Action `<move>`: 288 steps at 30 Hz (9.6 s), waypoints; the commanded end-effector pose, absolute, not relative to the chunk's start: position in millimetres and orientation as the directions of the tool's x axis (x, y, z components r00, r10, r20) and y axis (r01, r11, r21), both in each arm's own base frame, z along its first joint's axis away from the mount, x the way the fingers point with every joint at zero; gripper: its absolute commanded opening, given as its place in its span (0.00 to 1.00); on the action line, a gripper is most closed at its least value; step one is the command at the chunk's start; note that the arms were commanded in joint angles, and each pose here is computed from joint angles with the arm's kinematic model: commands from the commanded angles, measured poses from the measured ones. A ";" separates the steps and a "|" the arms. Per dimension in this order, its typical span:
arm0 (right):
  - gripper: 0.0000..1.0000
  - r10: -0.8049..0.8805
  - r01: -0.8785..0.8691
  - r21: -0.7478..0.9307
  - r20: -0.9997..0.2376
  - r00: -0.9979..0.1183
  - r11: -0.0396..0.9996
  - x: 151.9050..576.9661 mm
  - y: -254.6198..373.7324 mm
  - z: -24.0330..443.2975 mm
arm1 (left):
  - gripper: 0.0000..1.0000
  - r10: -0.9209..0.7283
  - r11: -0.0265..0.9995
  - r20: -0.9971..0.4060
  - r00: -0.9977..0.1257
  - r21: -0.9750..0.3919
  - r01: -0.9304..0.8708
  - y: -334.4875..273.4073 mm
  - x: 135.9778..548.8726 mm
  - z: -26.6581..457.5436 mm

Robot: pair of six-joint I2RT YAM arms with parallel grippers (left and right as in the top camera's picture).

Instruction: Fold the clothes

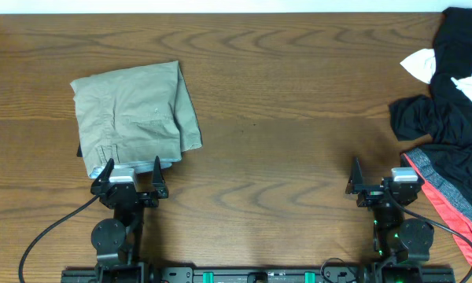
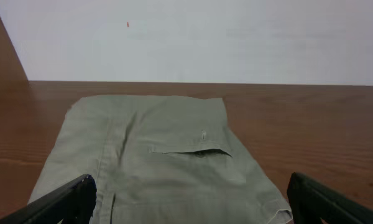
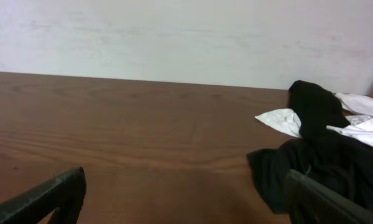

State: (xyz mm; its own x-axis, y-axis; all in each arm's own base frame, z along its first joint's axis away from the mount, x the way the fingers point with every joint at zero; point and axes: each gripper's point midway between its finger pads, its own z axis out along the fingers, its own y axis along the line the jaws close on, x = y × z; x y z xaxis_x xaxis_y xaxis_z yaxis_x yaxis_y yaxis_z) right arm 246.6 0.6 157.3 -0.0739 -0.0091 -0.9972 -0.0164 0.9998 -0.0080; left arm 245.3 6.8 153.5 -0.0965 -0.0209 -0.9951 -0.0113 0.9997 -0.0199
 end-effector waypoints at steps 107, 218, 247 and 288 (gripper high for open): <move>0.99 0.135 0.122 0.123 -0.986 -0.101 0.985 242.6 -20.3 197.0 | 0.98 -0.203 0.974 -0.968 -0.146 -0.215 0.071 -15.8 243.4 199.3; 0.99 -0.038 -0.427 0.165 -0.903 -0.428 0.889 469.4 255.8 137.8 | 0.98 -0.218 0.953 -0.690 -0.690 -0.303 0.002 -32.6 297.7 184.5; 0.74 -0.082 -0.154 0.047 -0.673 -0.735 0.987 403.3 114.7 140.8 | 0.06 -0.177 0.845 -0.674 -0.717 -0.477 0.239 -123.5 390.5 124.4; 0.75 -0.106 -0.181 0.065 -0.602 -0.791 0.981 384.4 120.3 126.8 | 0.06 -0.105 0.952 -0.652 -0.751 0.152 -0.265 69.3 415.2 14.4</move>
